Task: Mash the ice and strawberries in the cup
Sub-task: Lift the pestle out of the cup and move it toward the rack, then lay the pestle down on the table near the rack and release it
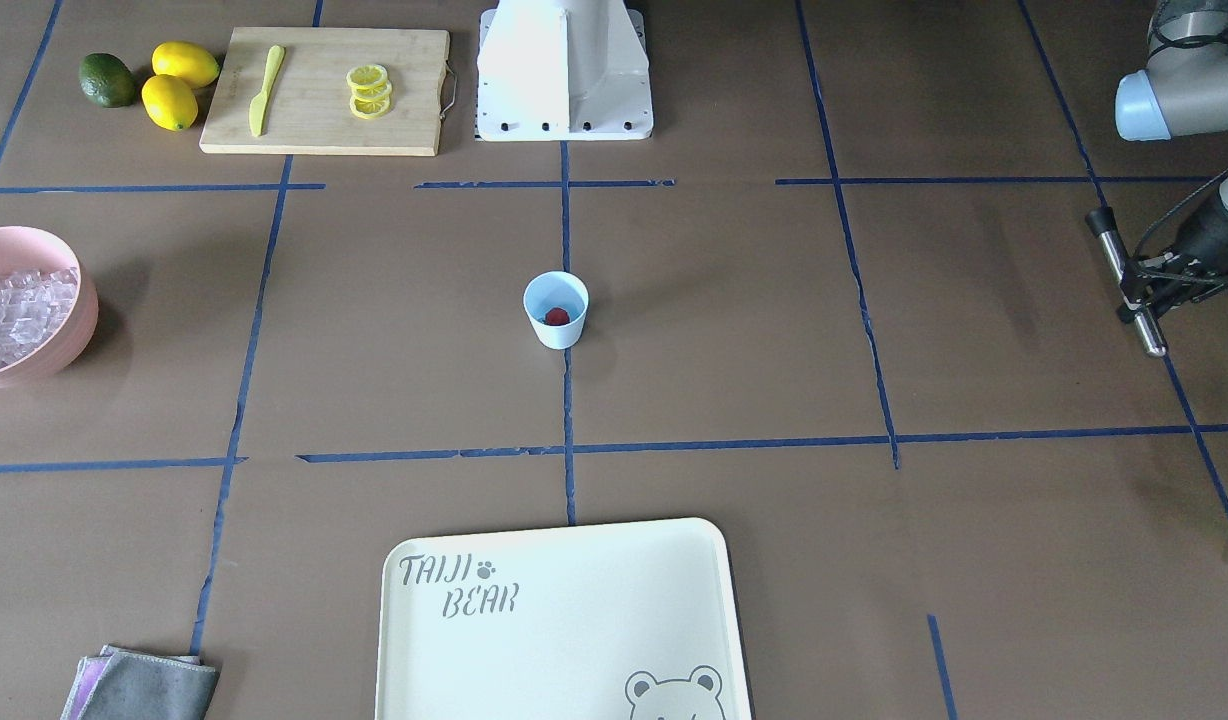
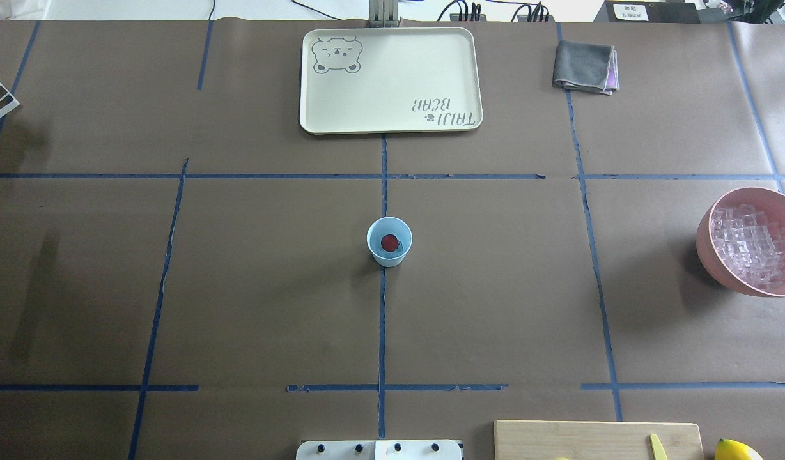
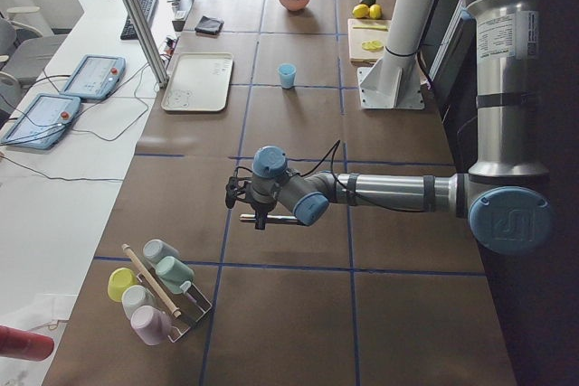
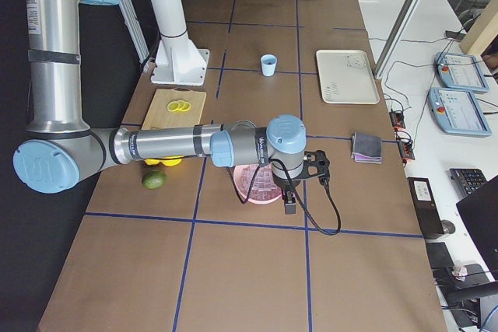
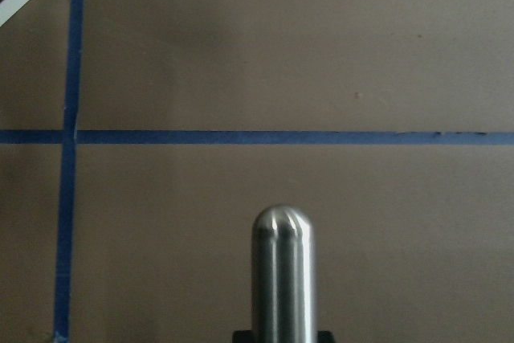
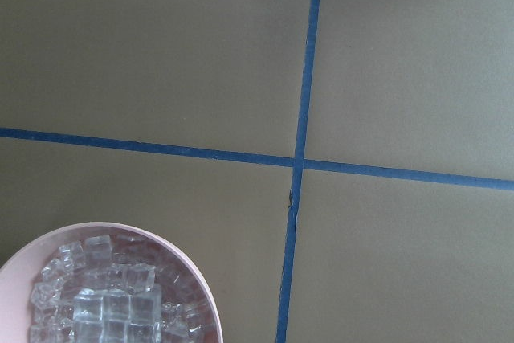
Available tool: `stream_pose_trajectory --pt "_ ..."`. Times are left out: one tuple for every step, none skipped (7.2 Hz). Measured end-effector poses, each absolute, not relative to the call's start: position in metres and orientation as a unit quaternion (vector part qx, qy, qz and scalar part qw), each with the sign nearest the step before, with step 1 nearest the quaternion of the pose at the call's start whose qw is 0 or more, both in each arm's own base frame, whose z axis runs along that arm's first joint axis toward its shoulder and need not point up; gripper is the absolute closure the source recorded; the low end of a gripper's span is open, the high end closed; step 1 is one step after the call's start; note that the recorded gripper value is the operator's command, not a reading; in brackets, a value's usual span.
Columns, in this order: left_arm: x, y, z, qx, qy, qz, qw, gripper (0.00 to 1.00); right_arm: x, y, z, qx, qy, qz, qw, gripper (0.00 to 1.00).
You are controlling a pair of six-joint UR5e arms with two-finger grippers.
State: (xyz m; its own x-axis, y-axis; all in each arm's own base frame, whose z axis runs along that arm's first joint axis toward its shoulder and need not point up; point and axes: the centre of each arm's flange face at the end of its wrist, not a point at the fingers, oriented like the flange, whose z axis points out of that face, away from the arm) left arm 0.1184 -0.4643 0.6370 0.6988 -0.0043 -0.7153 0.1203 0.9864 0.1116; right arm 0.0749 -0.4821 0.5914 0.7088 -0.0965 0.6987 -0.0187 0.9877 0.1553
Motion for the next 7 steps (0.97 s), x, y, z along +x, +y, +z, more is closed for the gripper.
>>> stream_pose_trajectory --pt "0.120 -0.465 0.650 0.066 0.379 -0.037 0.922 1.00 0.075 -0.482 0.591 0.076 -0.381 -0.021 0.921 0.00" --pt "0.122 -0.466 0.657 0.062 0.377 -0.038 0.923 1.00 0.075 -0.482 0.591 0.076 -0.380 -0.022 0.921 0.00" --pt "0.123 -0.467 0.659 0.060 0.376 -0.038 0.924 1.00 0.075 -0.482 0.591 0.076 -0.380 -0.022 0.921 0.00" --pt "0.124 -0.468 0.659 0.060 0.376 -0.038 0.924 0.98 0.075 -0.482 0.591 0.076 -0.380 -0.022 0.921 0.00" --pt "0.124 -0.468 0.659 0.060 0.377 -0.037 0.924 0.97 0.075 -0.482 0.591 0.076 -0.380 -0.022 0.921 0.00" --pt "0.126 -0.468 0.659 0.060 0.377 -0.034 0.924 0.97 0.075 -0.482 0.591 0.076 -0.380 -0.022 0.921 0.00" --pt "0.130 -0.467 0.658 0.060 0.377 -0.028 0.924 0.97 0.075 -0.482 0.591 0.076 -0.380 -0.022 0.922 0.00"
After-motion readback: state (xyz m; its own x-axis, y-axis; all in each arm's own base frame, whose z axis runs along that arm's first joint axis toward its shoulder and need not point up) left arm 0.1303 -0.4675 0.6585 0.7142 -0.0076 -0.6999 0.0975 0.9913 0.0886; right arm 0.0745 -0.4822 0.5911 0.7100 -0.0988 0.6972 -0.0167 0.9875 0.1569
